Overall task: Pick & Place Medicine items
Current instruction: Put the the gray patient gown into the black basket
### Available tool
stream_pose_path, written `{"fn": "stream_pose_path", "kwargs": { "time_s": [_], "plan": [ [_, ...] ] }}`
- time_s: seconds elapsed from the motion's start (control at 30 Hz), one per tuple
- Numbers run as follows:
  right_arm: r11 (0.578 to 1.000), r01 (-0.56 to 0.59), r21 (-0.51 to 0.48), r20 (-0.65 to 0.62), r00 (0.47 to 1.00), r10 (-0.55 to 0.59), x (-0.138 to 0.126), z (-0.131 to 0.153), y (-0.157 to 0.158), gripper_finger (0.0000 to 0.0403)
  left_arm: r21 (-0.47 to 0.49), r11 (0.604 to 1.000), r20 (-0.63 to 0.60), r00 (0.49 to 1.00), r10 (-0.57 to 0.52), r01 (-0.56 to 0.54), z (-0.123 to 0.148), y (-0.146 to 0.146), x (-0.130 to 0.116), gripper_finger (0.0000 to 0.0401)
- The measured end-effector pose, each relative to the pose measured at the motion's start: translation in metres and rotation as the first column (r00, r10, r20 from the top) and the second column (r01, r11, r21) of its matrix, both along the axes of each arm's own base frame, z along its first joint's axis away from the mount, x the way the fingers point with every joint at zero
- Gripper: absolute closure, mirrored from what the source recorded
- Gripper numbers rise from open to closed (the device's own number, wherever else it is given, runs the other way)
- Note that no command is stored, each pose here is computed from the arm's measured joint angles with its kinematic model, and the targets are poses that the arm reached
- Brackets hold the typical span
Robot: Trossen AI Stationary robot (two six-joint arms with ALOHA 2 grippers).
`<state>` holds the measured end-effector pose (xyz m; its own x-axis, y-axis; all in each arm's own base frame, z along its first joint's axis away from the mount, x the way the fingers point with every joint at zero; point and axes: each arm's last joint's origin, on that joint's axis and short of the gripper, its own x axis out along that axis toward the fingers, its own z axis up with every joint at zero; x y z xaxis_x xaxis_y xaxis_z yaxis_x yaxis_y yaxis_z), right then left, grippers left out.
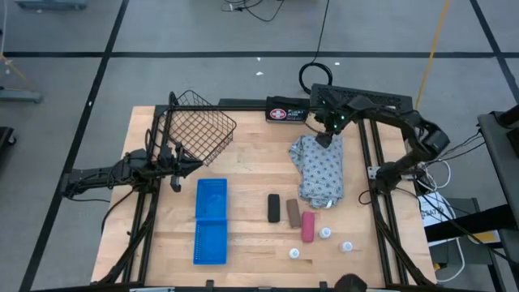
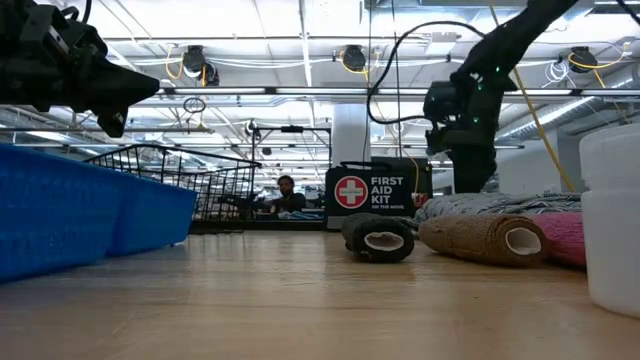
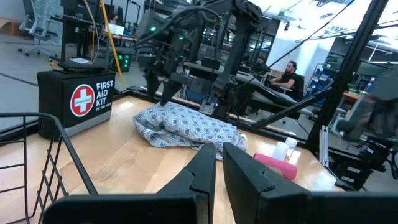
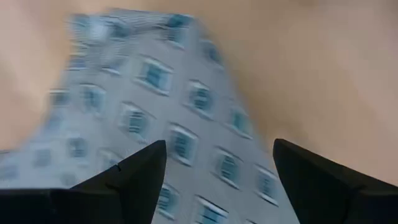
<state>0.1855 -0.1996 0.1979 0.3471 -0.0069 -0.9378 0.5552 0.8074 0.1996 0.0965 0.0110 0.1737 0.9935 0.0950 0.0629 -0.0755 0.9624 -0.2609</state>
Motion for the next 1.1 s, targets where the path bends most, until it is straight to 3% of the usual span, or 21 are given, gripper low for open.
{"fn": "stream_pose_path", "kwargs": {
  "time_s": [0.33, 0.53, 0.93, 1.1],
  "plan": [
    [0.979, -0.11, 0.172, 0.131, 0.988, 0.088, -0.015, -0.013, -0.011, 0.0121, 0.0, 1.0, 0.0, 1.0, 0.0, 0.0, 0.0, 0.0, 0.0, 0.0364],
    [0.97, -0.139, 0.198, 0.109, 0.987, 0.119, -0.019, -0.02, -0.005, 0.0121, 0.0, 1.0, 0.0, 1.0, 0.0, 0.0, 0.0, 0.0, 0.0, 0.0364],
    [0.955, -0.269, 0.122, -0.102, 0.954, 0.282, -0.024, -0.057, 0.024, 0.0123, 0.0, 1.0, 0.0, 1.0, 0.0, 0.0, 0.0, 0.0, 0.0, 0.0364],
    [0.96, -0.265, 0.096, -0.158, 0.948, 0.277, -0.025, -0.064, 0.028, 0.0161, 0.0, 1.0, 0.0, 1.0, 0.0, 0.0, 0.0, 0.0, 0.0, 0.0364]
  ]
}}
